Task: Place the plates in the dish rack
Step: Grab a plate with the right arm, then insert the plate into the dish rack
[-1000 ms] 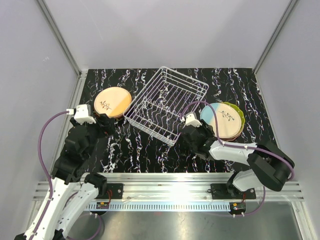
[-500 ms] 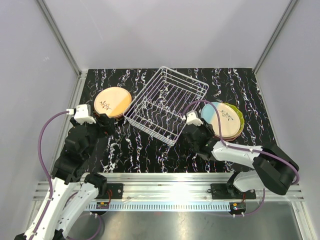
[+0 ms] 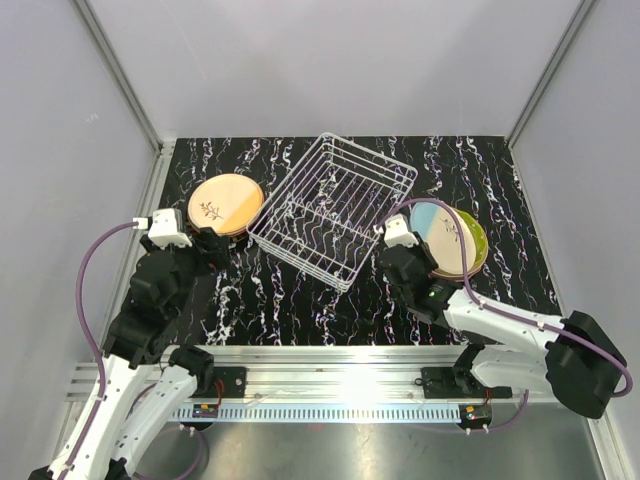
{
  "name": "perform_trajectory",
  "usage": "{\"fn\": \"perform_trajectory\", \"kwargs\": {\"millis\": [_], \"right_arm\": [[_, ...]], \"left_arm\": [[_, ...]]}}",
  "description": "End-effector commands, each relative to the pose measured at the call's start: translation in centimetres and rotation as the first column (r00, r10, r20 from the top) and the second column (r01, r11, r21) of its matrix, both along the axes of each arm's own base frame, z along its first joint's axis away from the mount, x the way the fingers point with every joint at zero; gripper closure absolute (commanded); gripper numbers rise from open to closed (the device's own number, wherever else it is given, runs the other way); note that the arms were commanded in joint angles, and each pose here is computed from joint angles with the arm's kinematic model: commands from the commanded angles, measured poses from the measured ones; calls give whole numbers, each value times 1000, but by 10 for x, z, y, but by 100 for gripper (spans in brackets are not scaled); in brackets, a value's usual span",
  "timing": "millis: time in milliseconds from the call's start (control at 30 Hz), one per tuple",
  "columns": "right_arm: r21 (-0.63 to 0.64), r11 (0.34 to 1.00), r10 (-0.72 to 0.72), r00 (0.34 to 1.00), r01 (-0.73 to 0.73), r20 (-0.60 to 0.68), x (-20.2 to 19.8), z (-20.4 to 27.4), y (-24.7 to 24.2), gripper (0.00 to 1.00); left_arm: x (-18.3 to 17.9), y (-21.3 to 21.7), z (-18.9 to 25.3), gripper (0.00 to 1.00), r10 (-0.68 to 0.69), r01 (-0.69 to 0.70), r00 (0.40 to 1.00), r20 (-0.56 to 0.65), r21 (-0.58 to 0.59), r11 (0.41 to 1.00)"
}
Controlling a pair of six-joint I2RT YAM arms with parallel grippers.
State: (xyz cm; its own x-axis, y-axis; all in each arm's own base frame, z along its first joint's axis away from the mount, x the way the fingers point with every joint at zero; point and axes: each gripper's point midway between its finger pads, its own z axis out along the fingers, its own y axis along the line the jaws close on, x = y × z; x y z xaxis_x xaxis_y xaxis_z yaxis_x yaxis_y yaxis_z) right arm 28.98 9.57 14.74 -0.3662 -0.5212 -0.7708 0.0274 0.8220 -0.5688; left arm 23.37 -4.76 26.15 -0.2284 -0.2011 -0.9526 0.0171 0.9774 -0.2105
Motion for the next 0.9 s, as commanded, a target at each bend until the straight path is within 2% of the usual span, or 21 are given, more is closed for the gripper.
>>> {"fn": "perform_trajectory", "kwargs": {"millis": [0, 133, 467, 867], "right_arm": [[68, 997, -50, 997, 45, 67, 5, 27, -1, 94], [70, 995, -72, 995, 67, 70, 6, 43, -1, 100], [212, 976, -80, 984, 46, 157, 1, 91, -4, 100], [308, 951, -91, 968, 15, 236, -3, 123, -9, 100]], "left_arm": [[5, -5, 10, 1, -19, 19, 999, 34, -12, 1000], [4, -5, 10, 1, -16, 16, 999, 35, -12, 1000], [4, -4, 10, 1, -11, 12, 999, 39, -12, 1000], [4, -4, 9, 1, -13, 13, 999, 36, -12, 1000]]}}
